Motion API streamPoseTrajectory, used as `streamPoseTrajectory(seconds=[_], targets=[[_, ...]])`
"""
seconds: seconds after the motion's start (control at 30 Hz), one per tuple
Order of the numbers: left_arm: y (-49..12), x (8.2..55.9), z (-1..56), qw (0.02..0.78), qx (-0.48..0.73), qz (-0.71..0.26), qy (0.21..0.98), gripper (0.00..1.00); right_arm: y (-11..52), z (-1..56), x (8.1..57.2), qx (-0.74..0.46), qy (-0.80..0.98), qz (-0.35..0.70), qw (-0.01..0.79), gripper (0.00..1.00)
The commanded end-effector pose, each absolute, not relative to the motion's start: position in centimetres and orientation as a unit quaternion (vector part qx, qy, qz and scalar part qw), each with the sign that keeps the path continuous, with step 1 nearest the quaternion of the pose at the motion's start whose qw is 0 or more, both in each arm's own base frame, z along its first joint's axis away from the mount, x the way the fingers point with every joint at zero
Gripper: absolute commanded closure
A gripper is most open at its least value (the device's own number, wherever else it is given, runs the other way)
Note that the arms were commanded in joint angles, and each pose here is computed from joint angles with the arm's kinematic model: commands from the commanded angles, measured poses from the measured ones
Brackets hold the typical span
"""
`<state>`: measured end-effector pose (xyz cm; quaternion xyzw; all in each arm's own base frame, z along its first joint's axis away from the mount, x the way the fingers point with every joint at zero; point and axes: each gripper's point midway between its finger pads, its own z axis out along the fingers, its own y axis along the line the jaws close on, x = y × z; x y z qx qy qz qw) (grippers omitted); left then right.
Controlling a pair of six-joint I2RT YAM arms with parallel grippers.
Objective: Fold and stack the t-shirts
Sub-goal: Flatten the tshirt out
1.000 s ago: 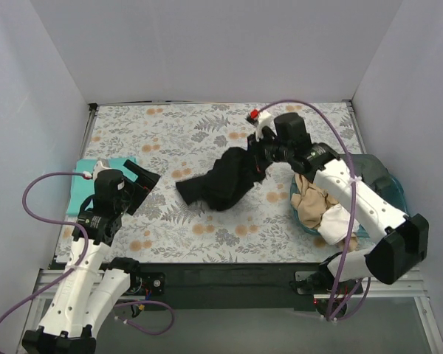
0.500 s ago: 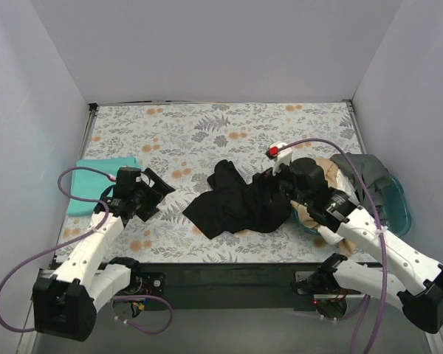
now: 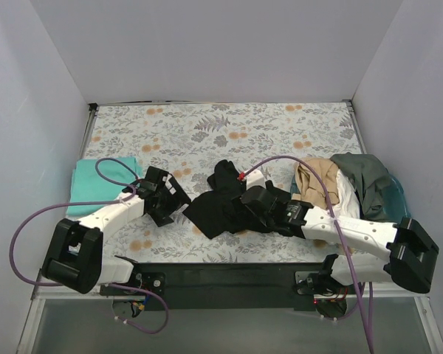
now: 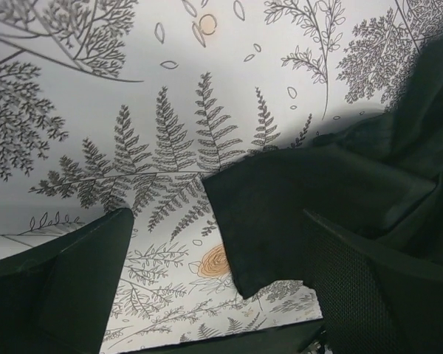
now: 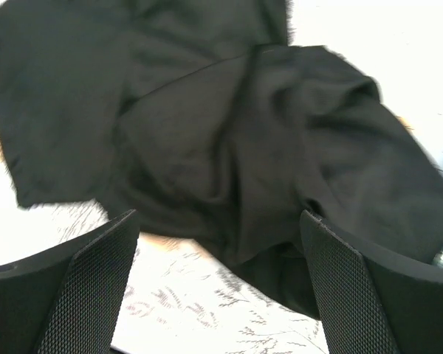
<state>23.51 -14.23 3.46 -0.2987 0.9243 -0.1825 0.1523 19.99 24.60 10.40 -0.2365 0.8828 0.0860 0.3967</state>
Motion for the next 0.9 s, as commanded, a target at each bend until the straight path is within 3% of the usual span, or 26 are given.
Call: streamPoseTrajectory(seconds=[0.0,0.2,0.33,0.43,0.47,0.53,0.6,0.87], targets=[[-14.7,24.5,3.1,0.162,-0.287,-0.168,0.929,0.07,22.9,12.5,21.5,-0.157,0.878,0.064,0.447,0.06],[-17.1,24.7,2.0,0.146,-0.253,-0.165,0.942,0.12,21.5,12.7,21.1,-0.131,0.875,0.072,0.46,0.06],[-18.9,24.7,1.0,0.132,-0.227,-0.156,0.952,0.21,20.9,12.3,20.7,-0.126,0.876,0.074,0.46,0.06],[-19.6,24.7,-0.1,0.121,-0.216,-0.141,0.959,0.44,20.6,12.1,20.6,-0.126,0.876,0.071,0.459,0.06],[-19.7,24.4,-0.7,0.112,-0.214,-0.136,0.961,0.61,20.5,11.9,20.5,-0.129,0.878,0.069,0.456,0.06],[-19.8,24.7,-0.8,0.113,-0.215,-0.133,0.961,0.84,20.3,11.7,20.6,-0.13,0.878,0.062,0.456,0.06],[-19.5,24.8,-0.8,0.12,-0.217,-0.126,0.961,1.0,20.1,11.7,20.8,-0.131,0.877,0.054,0.46,0.06],[-17.9,25.6,3.4,0.202,-0.236,-0.14,0.94,1.0,21.1,11.8,21.9,-0.148,0.878,0.028,0.455,0.12]])
